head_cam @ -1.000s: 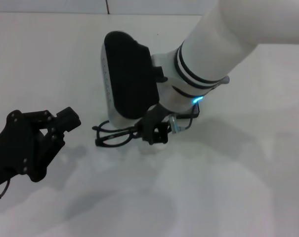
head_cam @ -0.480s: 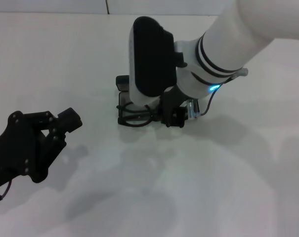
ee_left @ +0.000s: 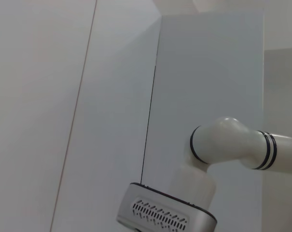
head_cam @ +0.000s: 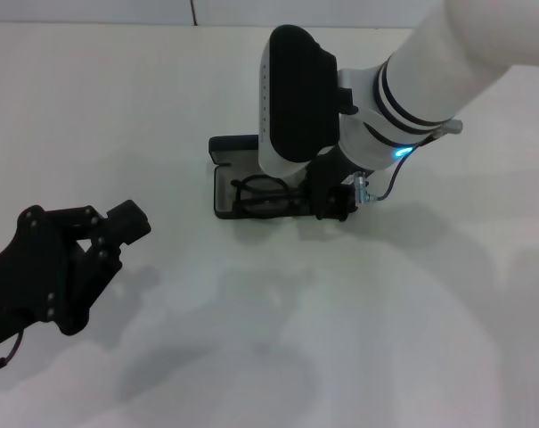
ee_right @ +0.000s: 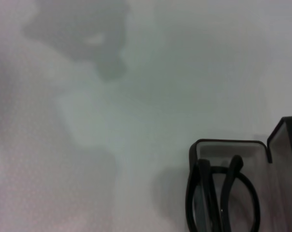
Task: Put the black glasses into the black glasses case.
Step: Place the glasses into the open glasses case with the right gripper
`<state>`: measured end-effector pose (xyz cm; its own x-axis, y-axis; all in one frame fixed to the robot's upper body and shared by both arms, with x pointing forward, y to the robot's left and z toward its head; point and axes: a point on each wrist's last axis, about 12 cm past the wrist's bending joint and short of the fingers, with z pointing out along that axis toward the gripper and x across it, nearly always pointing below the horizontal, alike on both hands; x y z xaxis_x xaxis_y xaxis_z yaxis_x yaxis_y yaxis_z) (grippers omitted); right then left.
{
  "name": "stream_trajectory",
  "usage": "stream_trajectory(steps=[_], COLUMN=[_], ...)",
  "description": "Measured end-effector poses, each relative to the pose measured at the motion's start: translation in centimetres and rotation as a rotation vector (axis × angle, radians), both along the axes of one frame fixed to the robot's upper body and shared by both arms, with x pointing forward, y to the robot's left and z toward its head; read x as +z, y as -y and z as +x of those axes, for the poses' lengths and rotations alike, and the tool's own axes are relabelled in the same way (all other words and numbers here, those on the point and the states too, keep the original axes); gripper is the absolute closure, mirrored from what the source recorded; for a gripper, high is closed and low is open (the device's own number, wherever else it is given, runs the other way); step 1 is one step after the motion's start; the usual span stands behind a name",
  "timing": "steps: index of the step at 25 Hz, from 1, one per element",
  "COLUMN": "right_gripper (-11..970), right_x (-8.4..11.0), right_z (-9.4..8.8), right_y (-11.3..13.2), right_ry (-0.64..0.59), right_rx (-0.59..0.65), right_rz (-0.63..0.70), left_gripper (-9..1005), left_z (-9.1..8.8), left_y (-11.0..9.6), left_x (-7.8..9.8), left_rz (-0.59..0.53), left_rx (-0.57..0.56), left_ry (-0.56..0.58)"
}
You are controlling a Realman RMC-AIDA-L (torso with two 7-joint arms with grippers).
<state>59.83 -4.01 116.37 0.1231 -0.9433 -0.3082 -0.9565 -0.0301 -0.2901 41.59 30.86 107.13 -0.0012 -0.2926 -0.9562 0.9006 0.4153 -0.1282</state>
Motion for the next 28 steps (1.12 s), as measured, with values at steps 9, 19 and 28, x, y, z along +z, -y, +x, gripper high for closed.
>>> stream_trajectory(steps=[9,19,28], right_gripper=[810,808,807], right_x=[-0.5,-0.9,-1.1], right_z=[0.5,1.1,1.4], right_y=[0.4,0.6,0.8], right_ry=[0.016,0.015,0.029], right_rx=[-0.005,0.001,0.012], right_rz=[0.026,0.043,0.038], left_gripper=[942,942,942], left_z=[-0.1,-0.1,-0.2], left_y=[0.0,0.0,0.1], left_x=[-0.1,-0.1,-0.2], left_rz=[0.003,0.006,0.006], left_rx=[0.000,-0.004,-0.005], left_ry=[-0.001,-0.002,-0.005])
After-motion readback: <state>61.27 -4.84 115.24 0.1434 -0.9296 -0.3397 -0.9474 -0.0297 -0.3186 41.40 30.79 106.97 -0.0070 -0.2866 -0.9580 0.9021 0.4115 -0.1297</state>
